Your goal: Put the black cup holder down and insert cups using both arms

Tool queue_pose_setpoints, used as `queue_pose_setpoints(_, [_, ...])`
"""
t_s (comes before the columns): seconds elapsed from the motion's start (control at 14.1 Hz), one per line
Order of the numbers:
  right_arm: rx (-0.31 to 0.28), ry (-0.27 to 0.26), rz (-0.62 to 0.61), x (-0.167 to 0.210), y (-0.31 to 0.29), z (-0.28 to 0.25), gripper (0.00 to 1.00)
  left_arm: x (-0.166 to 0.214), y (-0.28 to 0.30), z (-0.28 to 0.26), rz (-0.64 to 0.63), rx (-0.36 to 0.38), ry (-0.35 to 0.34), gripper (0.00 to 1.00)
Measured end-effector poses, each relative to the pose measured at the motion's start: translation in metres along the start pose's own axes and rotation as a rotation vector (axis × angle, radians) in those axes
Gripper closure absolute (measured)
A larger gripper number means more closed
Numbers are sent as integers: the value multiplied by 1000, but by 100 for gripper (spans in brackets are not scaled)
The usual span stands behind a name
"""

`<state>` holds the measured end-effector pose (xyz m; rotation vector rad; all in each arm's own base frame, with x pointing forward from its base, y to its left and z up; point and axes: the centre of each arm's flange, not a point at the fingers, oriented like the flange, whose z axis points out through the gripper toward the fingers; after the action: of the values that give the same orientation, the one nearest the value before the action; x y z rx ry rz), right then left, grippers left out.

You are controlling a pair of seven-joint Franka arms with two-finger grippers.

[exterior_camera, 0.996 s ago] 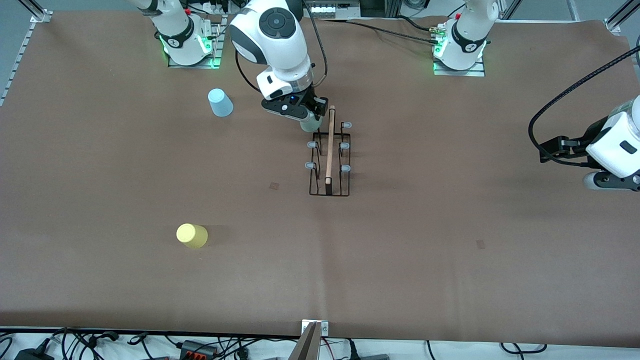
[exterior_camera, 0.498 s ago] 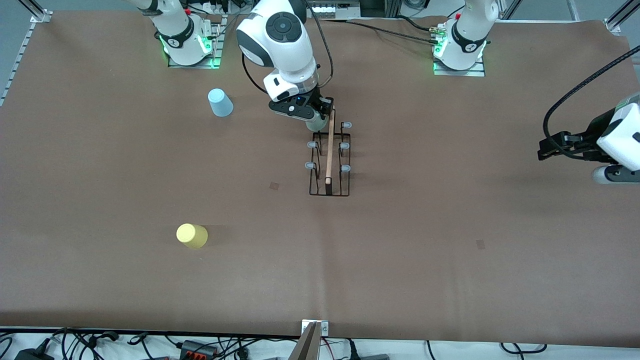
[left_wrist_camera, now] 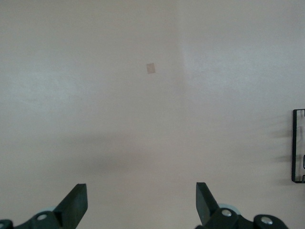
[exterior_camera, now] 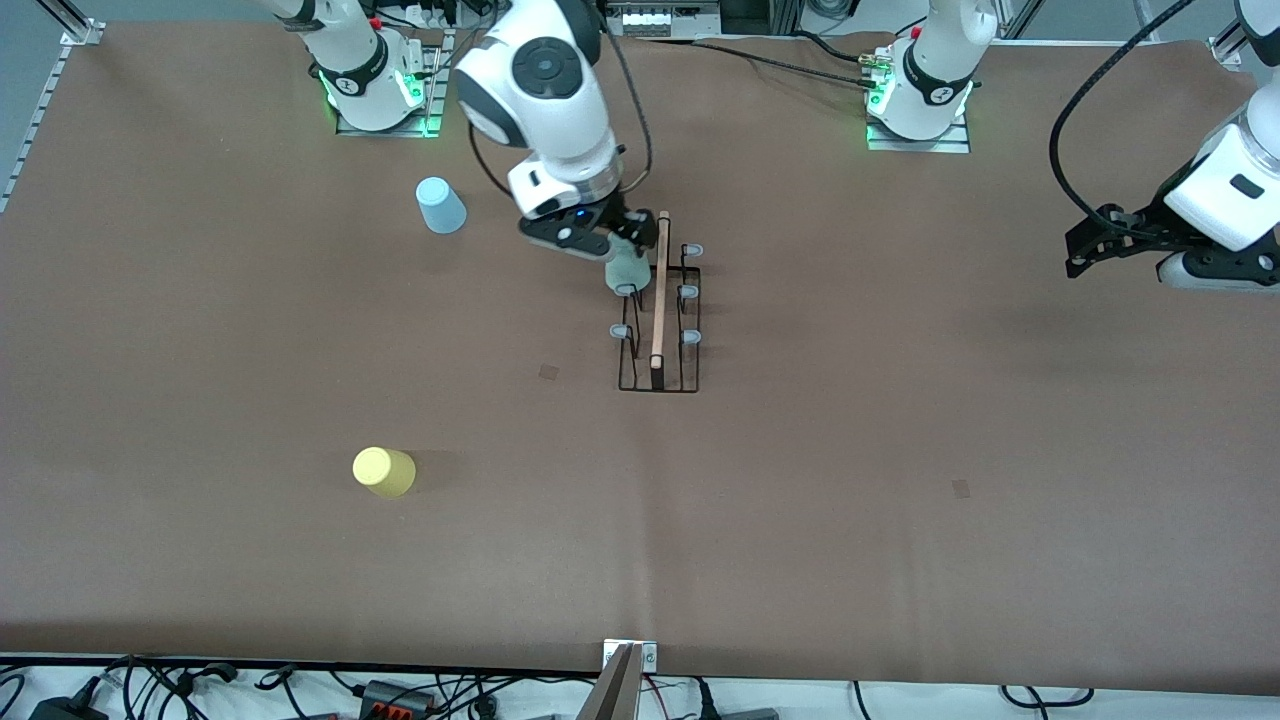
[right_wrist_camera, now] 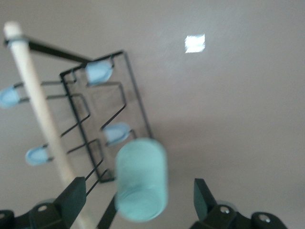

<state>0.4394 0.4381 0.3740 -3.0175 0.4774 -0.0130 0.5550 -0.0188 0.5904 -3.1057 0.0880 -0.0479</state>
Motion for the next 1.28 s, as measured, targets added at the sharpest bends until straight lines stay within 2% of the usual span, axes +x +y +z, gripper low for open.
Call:
queue_pose_setpoints(0.21, [-78, 7, -127, 91, 69, -17, 0, 1, 2, 2, 6, 0, 1, 0])
queue_pose_setpoints(0.43, [-111, 6, -261, 181, 156, -18, 0, 2, 4, 2, 9, 0, 1, 0])
queue_pose_setpoints(0.57, [-114, 11, -359, 223, 203, -10, 0, 2, 4, 3, 10, 0, 1, 0])
queue_pose_setpoints(0.71, [-112, 43, -437, 254, 231, 5, 0, 2, 4, 3, 11, 0, -1, 0])
queue_pose_setpoints(0.93, [-150, 86, -486, 293, 246, 32, 0, 1, 4, 2, 13, 0, -2, 0])
queue_pose_setpoints(1.07, [-137, 91, -486, 313, 248, 49, 0, 1, 4, 2, 13, 0, -2, 0])
queue_pose_setpoints(1.28, [-86, 164, -486, 332, 240, 68, 0, 1, 4, 2, 14, 0, -2, 0])
